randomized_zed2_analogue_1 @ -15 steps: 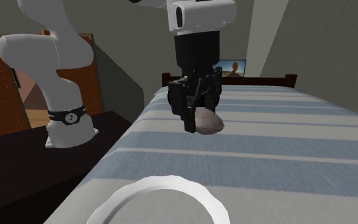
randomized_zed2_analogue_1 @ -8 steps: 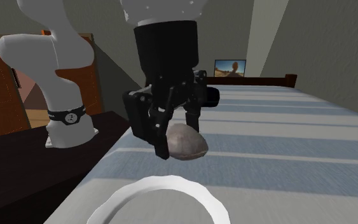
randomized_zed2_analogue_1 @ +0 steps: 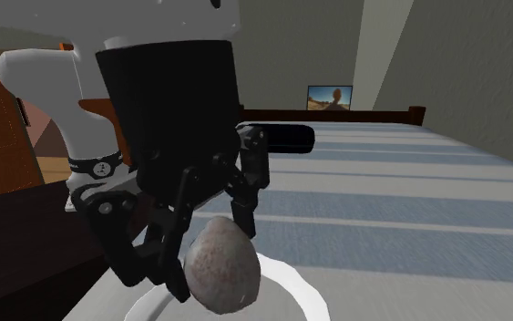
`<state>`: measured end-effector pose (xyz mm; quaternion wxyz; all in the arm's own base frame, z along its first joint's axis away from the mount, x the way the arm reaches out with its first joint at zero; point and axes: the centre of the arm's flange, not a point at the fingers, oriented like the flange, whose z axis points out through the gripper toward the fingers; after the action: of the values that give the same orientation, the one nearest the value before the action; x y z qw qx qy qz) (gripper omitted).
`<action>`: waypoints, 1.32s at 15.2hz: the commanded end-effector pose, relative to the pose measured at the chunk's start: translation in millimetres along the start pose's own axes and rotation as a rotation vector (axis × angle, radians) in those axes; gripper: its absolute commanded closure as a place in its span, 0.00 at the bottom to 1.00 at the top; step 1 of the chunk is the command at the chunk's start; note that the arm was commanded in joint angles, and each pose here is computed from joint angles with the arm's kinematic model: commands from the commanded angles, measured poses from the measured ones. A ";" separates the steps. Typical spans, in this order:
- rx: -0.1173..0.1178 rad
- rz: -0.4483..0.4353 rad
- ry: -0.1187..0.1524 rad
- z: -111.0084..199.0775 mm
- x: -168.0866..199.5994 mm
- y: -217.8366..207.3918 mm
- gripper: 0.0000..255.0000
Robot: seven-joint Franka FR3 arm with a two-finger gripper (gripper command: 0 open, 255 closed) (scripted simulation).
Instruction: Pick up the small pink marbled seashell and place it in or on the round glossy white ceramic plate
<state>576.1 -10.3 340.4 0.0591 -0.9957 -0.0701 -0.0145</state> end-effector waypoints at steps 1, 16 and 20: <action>0.000 -0.001 0.000 9.5 -0.6 1.2 1.00; 0.000 -0.001 0.000 55.1 -2.3 6.5 1.00; 0.000 -0.001 0.000 55.1 -2.2 6.7 0.00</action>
<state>575.9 -10.4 285.0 0.0591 -0.9956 -0.0706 -0.0149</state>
